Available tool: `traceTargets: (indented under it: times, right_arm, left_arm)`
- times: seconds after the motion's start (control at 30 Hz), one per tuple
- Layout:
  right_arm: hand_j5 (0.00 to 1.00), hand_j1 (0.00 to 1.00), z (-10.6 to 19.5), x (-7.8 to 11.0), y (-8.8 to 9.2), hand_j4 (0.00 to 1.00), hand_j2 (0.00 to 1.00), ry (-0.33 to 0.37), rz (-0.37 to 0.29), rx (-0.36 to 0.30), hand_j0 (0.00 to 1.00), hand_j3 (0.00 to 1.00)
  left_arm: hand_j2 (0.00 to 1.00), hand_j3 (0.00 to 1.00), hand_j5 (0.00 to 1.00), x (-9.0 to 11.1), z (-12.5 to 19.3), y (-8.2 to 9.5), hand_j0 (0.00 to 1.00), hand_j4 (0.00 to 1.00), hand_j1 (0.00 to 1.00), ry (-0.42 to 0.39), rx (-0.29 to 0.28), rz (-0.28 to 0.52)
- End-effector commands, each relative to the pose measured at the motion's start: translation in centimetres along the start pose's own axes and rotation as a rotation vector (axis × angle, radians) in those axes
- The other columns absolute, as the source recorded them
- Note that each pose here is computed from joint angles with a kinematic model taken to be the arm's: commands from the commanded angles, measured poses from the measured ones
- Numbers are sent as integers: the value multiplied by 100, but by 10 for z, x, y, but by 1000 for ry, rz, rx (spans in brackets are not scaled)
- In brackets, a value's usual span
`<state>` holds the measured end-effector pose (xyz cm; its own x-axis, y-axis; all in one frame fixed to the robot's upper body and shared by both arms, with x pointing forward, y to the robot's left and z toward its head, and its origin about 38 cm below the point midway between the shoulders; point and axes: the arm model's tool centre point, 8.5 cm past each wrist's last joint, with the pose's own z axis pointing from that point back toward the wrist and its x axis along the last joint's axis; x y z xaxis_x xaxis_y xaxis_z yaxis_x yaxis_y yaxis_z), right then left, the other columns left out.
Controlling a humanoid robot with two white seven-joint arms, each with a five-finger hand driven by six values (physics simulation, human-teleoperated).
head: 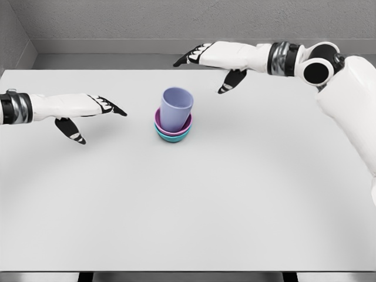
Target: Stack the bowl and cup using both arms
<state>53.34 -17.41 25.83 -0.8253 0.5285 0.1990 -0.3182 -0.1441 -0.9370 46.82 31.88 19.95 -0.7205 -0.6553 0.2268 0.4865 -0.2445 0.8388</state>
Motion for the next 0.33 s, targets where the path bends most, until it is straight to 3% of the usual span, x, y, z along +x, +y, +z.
traceTargets:
  times: [0.0, 0.07, 0.17, 0.3]
  right_arm:
    - [100, 100, 34, -38, 18, 100, 100, 112, -75, 8, 100, 100]
    - [100, 100, 58, -55, 35, 100, 100, 173, -111, 9, 100, 100]
    - [100, 100, 85, -67, 30, 100, 100, 217, -139, -59, 100, 100]
    - [100, 100, 98, -70, 24, 100, 100, 231, -134, -83, 100, 100]
  left_arm:
    - [100, 100, 100, -1, 2, 0, 100, 100, 100, 3, 4, 6]
    - [100, 100, 100, -1, 1, 0, 100, 100, 100, 3, 3, 7]
    - [100, 100, 100, -2, 3, -2, 100, 100, 100, 6, 2, 9]
    - [100, 100, 100, -2, 3, -2, 100, 100, 100, 6, 2, 9]
